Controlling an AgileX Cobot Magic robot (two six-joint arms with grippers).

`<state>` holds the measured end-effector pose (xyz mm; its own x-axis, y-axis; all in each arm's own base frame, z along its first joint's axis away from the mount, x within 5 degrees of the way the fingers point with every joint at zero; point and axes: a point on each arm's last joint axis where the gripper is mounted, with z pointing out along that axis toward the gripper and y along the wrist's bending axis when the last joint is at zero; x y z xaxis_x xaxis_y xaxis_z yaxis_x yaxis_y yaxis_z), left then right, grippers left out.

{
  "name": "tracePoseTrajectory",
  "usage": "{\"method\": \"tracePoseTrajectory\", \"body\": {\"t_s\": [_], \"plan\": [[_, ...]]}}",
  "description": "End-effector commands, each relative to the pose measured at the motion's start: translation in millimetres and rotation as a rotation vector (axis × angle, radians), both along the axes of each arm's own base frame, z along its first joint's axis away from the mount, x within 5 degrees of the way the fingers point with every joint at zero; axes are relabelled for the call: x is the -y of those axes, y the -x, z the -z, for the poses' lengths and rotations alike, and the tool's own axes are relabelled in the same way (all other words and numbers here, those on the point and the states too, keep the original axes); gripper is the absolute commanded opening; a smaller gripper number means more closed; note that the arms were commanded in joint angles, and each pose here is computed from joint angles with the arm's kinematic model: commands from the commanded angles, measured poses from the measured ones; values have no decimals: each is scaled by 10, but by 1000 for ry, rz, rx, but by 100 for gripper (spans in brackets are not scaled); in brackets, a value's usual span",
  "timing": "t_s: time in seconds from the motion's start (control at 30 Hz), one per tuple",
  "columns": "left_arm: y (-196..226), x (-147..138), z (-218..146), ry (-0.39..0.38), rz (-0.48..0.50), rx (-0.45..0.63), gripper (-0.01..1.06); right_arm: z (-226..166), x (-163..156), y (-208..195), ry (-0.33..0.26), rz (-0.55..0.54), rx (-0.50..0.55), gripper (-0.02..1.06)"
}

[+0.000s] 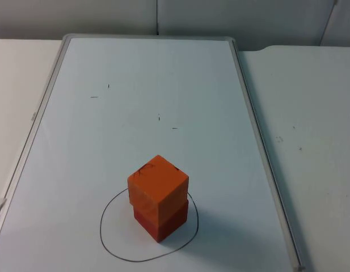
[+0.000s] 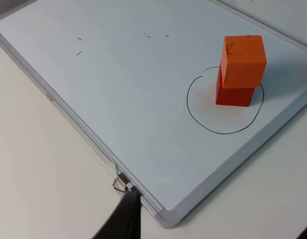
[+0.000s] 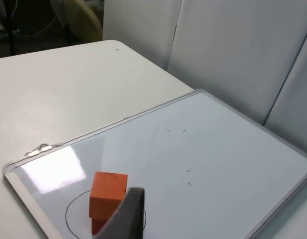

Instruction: Pick up one cube with the left hand and another cube with the right hand. First place the cube in the right hand at the target position, then stack the cube in the left hand on top.

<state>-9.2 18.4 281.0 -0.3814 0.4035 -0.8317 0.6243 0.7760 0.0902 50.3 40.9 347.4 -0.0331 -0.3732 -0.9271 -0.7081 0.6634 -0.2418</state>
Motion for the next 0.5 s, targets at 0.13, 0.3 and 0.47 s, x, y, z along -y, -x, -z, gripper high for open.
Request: {"method": "tracePoseTrajectory", "body": {"t_s": [0.13, 0.3, 0.47], "plan": [[4, 7, 6, 16, 1, -1, 102, 45, 4, -1, 7, 11, -33, 96], [-3, 11, -7, 55, -23, -9, 102, 168, -23, -22, 35, 10, -49, 96], [-6, 10, -9, 65, -32, -12, 102, 238, -55, -41, 35, 1, -36, 96]]}}
